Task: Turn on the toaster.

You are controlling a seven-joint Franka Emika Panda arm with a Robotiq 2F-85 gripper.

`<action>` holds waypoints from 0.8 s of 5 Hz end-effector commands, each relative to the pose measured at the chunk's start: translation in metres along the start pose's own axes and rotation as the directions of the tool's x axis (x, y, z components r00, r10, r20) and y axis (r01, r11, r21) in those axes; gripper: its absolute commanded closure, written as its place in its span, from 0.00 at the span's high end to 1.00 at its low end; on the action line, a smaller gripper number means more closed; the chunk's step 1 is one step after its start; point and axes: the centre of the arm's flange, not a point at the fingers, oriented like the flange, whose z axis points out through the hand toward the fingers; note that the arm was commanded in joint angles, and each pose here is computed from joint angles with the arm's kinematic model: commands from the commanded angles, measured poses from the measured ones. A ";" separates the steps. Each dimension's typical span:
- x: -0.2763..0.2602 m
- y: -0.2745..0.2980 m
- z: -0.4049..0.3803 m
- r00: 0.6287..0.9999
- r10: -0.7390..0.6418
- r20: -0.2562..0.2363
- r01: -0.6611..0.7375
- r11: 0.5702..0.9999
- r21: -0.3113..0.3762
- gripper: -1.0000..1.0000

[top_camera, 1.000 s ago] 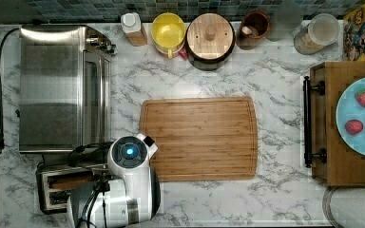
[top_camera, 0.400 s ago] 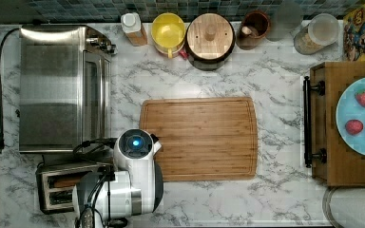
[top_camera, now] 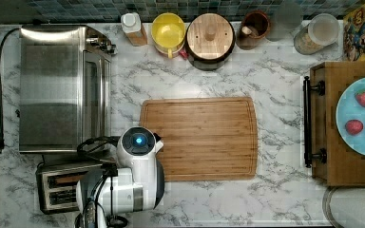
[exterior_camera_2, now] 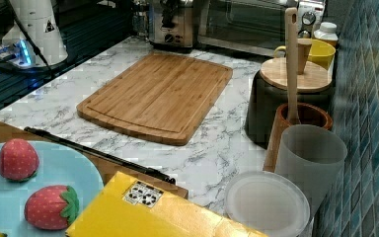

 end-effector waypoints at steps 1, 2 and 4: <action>-0.001 0.052 0.073 0.943 0.315 0.110 -0.304 0.947 -0.104 0.00; -0.001 0.052 0.074 0.943 0.315 0.110 -0.304 0.947 -0.104 0.00; -0.001 0.052 0.073 0.943 0.314 0.110 -0.304 0.947 -0.104 0.00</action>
